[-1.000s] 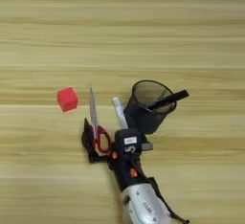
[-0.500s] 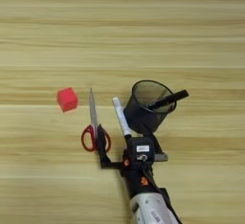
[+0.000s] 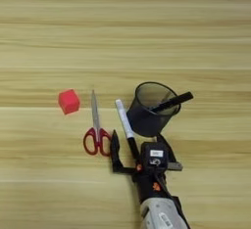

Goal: Move the objects on the table

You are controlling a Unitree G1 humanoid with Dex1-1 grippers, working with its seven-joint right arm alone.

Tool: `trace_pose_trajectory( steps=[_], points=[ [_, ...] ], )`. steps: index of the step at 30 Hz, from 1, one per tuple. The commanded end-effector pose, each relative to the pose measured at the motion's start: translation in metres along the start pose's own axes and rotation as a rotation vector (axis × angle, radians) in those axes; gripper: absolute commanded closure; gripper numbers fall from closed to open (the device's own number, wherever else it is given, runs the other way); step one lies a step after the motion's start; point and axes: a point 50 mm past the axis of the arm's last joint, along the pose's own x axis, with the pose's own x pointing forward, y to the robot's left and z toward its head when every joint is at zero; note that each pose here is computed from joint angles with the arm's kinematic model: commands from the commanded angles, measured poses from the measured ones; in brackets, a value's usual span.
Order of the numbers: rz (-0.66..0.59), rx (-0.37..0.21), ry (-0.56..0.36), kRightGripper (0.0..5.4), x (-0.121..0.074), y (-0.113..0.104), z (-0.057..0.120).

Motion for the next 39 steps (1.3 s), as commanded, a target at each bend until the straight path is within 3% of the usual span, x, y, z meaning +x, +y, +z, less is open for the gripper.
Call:
trace_pose_trajectory(
  steps=[1, 31, 39],
  points=[
    [-0.028, -0.002, -0.048, 0.05, 0.006, -0.006, 0.011],
    [-0.053, -0.001, 0.06, 0.05, 0.009, -0.008, -0.002],
    [-0.035, 0.019, 0.112, 1.06, 0.01, -0.006, -0.01]
  ],
)
